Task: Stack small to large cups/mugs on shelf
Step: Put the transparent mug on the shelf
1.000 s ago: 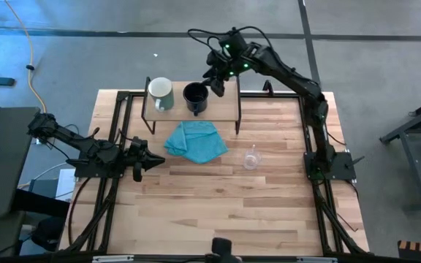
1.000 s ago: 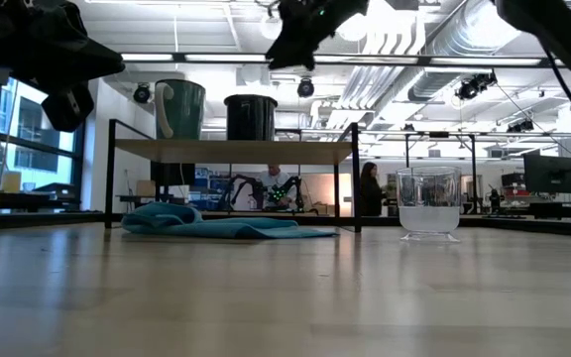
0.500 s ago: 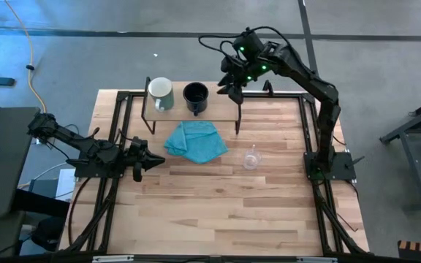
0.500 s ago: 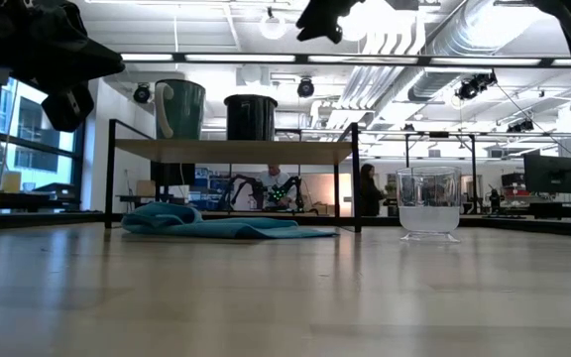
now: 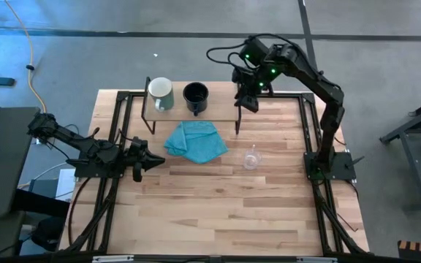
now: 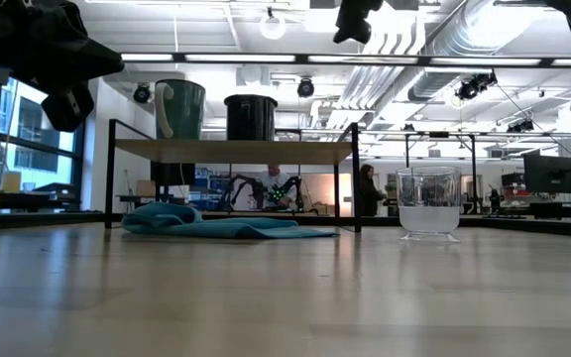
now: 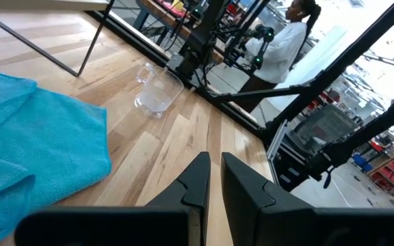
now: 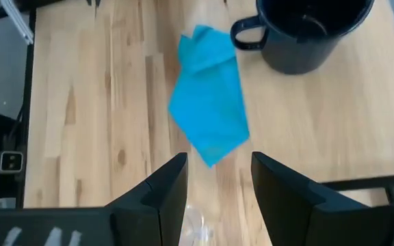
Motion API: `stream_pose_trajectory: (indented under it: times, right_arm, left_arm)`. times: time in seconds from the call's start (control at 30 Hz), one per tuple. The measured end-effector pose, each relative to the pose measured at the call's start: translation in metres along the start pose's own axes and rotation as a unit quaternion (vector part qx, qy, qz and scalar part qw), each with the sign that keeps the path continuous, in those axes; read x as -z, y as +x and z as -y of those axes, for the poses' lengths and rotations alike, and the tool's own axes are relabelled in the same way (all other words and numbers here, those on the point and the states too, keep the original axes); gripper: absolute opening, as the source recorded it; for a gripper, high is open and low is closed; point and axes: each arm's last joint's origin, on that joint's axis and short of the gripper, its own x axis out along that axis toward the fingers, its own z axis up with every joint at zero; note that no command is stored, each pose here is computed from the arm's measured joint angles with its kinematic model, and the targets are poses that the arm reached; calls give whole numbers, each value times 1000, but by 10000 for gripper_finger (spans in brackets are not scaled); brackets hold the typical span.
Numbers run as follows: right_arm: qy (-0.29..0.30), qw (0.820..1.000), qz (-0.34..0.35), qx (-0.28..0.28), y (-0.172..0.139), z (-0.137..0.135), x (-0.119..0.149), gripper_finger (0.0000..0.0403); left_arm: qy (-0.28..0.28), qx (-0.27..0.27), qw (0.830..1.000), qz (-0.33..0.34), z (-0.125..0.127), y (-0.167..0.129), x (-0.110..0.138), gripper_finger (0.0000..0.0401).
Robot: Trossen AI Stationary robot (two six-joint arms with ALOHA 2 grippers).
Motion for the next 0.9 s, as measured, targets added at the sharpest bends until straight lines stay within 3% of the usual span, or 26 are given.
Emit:
stream_pose_trajectory:
  times: [0.33, 0.67, 0.9]
  right_arm:
    - [-28, 999, 43, 11, -33, -16, 8, 153]
    - [-62, 987, 143, 34, -93, -48, 26, 153]
    - [-73, 972, 215, 63, -144, -76, 54, 153]
  left_arm:
    - [2, -1, 1000, -4, 0, 0, 1, 26]
    - [2, -1, 1000, -3, 0, 0, 1, 26]
    - [1, -1, 1000, -3, 0, 0, 1, 26]
